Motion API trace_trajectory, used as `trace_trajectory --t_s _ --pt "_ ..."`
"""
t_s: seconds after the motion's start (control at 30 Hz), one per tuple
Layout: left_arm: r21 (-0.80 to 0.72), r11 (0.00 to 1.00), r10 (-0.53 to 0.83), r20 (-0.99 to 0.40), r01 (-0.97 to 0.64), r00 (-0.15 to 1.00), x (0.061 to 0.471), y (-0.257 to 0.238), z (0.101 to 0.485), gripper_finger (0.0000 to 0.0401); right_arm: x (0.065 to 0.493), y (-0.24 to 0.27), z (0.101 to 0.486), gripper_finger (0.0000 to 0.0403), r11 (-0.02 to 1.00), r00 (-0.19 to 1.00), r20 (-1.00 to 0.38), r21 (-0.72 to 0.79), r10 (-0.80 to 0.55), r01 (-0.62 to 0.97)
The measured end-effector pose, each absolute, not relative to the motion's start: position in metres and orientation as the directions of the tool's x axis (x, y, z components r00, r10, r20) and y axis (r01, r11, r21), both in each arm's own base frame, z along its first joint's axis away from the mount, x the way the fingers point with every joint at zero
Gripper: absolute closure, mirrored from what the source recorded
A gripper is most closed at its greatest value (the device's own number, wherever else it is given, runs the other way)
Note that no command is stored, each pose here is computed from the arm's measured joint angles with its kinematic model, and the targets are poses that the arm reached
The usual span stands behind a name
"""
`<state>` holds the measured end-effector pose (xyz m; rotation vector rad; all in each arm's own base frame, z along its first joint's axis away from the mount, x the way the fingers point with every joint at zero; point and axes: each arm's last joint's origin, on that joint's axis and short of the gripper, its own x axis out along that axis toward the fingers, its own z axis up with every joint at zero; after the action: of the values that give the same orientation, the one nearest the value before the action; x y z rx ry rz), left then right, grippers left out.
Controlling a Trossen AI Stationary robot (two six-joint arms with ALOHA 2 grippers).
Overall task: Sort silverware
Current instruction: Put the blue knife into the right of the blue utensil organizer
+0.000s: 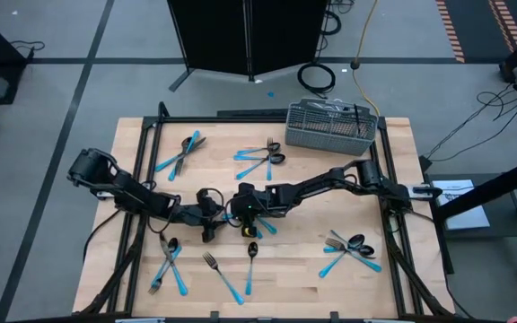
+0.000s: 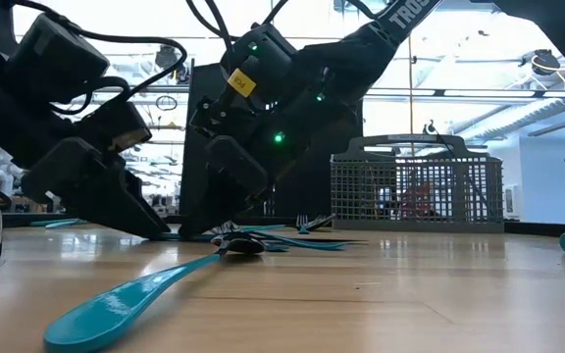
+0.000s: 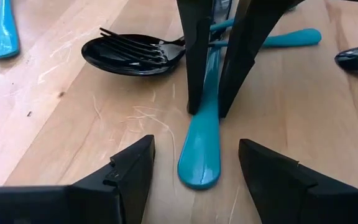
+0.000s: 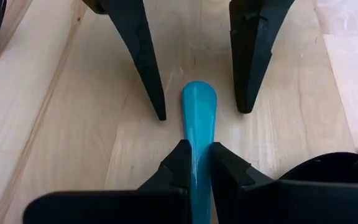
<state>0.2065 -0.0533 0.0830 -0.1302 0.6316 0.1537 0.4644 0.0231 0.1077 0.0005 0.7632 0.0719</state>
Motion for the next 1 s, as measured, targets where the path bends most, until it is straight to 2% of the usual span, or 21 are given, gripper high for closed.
trace_trajectory --t_s 0.6,0.8,1.0 --pt "-0.059 0.982 0.109 -0.607 -0.182 0.787 0.206 -0.053 0.081 0.0170 0.469 0.023 0.111 0.0403 0.997 0.764 -0.641 0.024 0.068 -0.068" --pt "-0.043 0.982 0.114 -0.640 -0.184 0.760 0.204 -0.052 0.078 0.0206 0.469 0.023 0.113 0.0400 0.997 0.772 -0.633 0.023 0.068 -0.069" --pt "-0.046 0.983 0.105 -0.650 -0.176 0.753 0.203 -0.052 0.077 0.0257 0.468 0.023 0.133 0.0400 0.997 0.792 -0.607 0.009 0.068 -0.079"
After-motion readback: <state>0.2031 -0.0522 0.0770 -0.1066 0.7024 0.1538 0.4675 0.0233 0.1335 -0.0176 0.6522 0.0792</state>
